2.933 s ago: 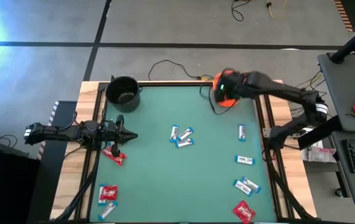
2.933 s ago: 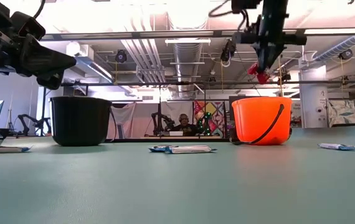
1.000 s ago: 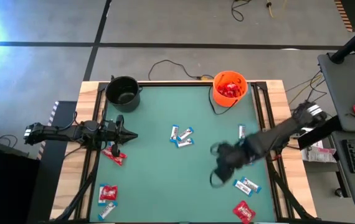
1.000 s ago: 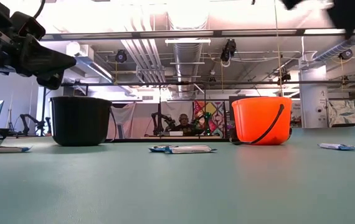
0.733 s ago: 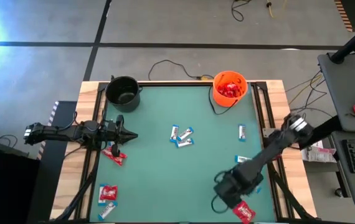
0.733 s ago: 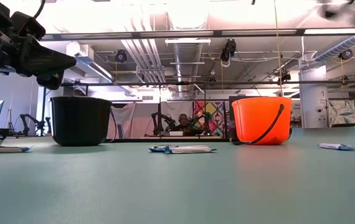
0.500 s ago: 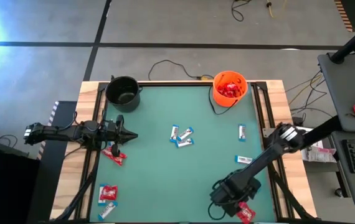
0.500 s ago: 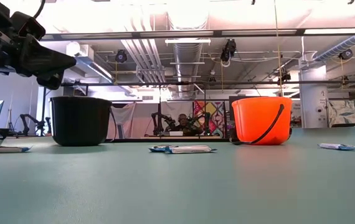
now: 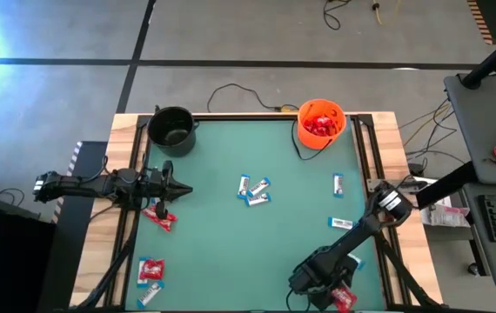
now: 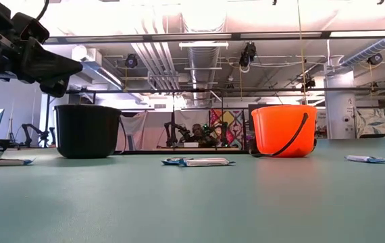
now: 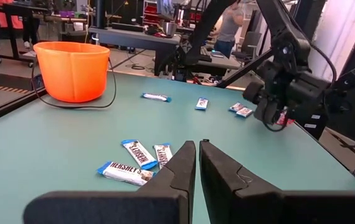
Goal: Sort candy by brand, put in halloween buckets
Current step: Put the red candy into the orange bucket
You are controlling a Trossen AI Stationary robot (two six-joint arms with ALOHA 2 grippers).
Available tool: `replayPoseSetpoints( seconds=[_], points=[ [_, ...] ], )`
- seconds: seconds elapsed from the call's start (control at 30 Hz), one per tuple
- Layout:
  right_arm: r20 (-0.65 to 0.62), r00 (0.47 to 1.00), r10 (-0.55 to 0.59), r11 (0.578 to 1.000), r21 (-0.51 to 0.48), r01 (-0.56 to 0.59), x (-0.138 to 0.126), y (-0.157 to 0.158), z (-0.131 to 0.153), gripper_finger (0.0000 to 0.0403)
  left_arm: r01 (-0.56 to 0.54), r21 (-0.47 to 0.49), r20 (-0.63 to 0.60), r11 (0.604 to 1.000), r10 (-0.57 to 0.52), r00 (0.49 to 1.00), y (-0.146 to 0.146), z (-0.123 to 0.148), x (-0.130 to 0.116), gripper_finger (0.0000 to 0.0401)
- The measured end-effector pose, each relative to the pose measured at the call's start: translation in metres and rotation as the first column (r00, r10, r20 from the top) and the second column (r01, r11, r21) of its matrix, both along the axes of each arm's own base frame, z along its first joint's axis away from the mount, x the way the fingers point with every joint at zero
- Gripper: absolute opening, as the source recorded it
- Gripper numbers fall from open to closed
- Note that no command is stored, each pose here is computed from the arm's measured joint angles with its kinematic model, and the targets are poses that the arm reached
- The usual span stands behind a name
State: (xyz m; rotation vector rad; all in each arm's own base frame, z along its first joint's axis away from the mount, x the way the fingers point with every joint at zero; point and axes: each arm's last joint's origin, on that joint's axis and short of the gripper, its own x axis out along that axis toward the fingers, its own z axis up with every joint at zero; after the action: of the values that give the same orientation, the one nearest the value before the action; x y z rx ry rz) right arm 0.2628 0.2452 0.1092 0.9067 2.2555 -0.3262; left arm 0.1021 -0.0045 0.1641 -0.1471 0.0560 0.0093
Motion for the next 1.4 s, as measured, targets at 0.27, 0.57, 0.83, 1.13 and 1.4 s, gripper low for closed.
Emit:
replayPoseSetpoints(
  seconds=[0.27,0.57,0.83,1.13,1.4],
  points=[
    [-0.002,0.999,0.045,0.997,0.063,-0.044,0.000,0.009,-0.025,0.0232,0.000,0.000,0.000,1.000,0.000,1.000,0.000,0.000,0.000,0.0007],
    [0.051,0.995,0.089,0.994,0.058,-0.092,0.005,0.001,-0.024,0.0152,0.000,0.000,0.000,1.000,0.000,1.000,0.000,0.000,0.000,0.0006],
    [0.204,0.970,0.131,0.986,-0.125,-0.107,0.017,-0.031,0.012,0.0096,0.000,0.000,0.000,1.000,0.000,1.000,0.000,0.000,0.000,0.0006],
    [0.564,0.823,0.065,0.923,-0.348,0.165,0.034,-0.112,0.108,0.0085,0.000,0.000,0.000,1.000,0.000,1.000,0.000,0.000,0.000,0.0006],
    [0.810,0.564,0.163,0.618,-0.529,0.582,0.012,-0.244,0.199,0.0077,0.000,0.000,0.000,1.000,0.000,1.000,0.000,0.000,0.000,0.0007]
  ],
)
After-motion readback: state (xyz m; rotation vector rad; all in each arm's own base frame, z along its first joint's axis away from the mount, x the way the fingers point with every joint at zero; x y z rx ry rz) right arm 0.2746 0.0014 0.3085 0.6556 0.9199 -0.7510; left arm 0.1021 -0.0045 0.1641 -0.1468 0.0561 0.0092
